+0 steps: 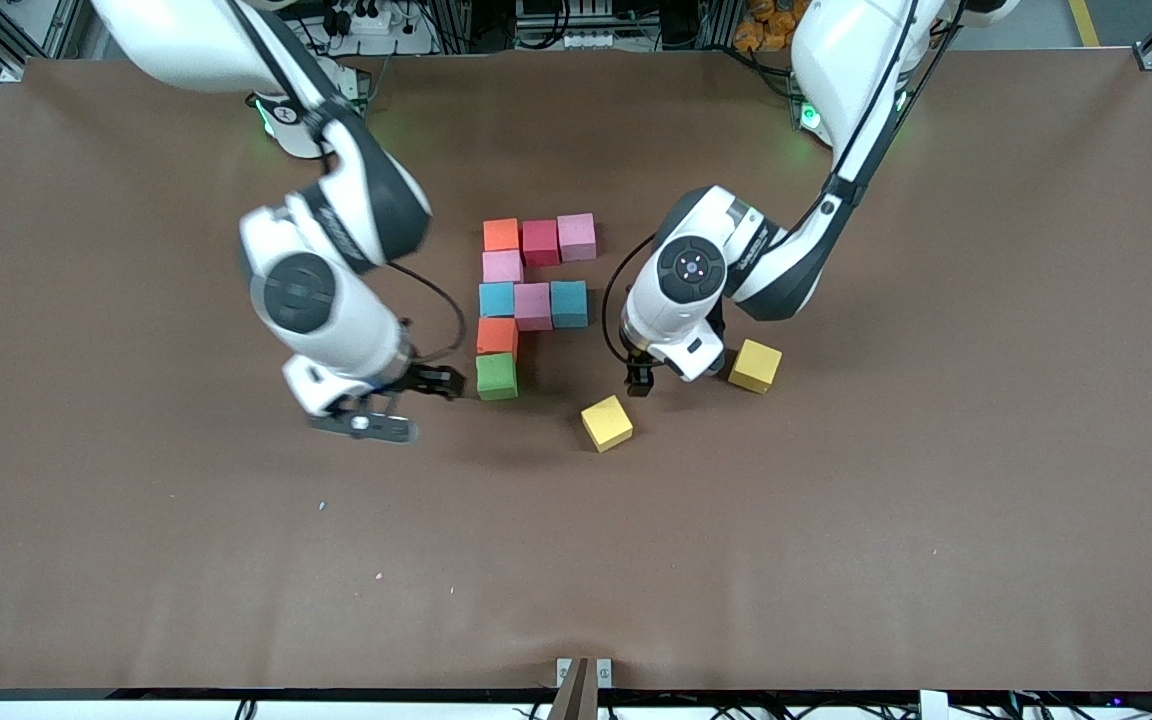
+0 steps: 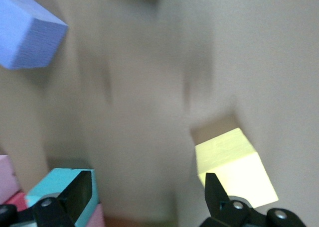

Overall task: Arrange 11 blocks into digit 3
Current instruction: 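Withdraw the right gripper while the left gripper reaches the yellow cube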

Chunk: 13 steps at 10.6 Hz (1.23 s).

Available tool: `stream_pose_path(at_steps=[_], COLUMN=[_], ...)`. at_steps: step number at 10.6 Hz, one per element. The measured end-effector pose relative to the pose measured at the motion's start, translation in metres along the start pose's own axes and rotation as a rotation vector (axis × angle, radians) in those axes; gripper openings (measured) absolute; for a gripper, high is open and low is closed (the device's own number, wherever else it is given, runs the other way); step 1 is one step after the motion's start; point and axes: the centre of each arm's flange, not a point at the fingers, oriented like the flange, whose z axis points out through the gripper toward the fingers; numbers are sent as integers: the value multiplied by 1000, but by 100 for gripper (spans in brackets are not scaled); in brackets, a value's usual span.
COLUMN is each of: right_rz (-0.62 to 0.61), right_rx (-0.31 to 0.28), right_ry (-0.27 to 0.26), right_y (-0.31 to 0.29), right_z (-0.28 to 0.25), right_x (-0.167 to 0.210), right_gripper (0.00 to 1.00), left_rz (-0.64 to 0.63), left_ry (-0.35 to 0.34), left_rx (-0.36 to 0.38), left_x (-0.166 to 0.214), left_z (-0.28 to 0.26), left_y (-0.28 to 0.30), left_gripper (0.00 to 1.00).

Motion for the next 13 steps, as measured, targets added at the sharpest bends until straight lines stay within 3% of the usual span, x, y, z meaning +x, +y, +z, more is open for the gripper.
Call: stream_pose_path(at_steps=[3,6,9,13], right_rz=[33,-7,-87,-170], right_rx=[17,-2,-40,-47], right_ry=[76,106,84,28], right_y=[72,138,228,257], right_z=[-96,-163,-213,-228], right_x=[9,3,7,2], right_gripper=[100,100,100,100], left_rz=[-121,-249,-253,-255], left_ry=[-61,-128,-155,-162], left_rx=[-31,-110,-138,-137], left_x=[25,20,15,10], left_z=[1,-12,-8,22], left_y=[33,44,44,40], left_gripper=[100,100,100,100])
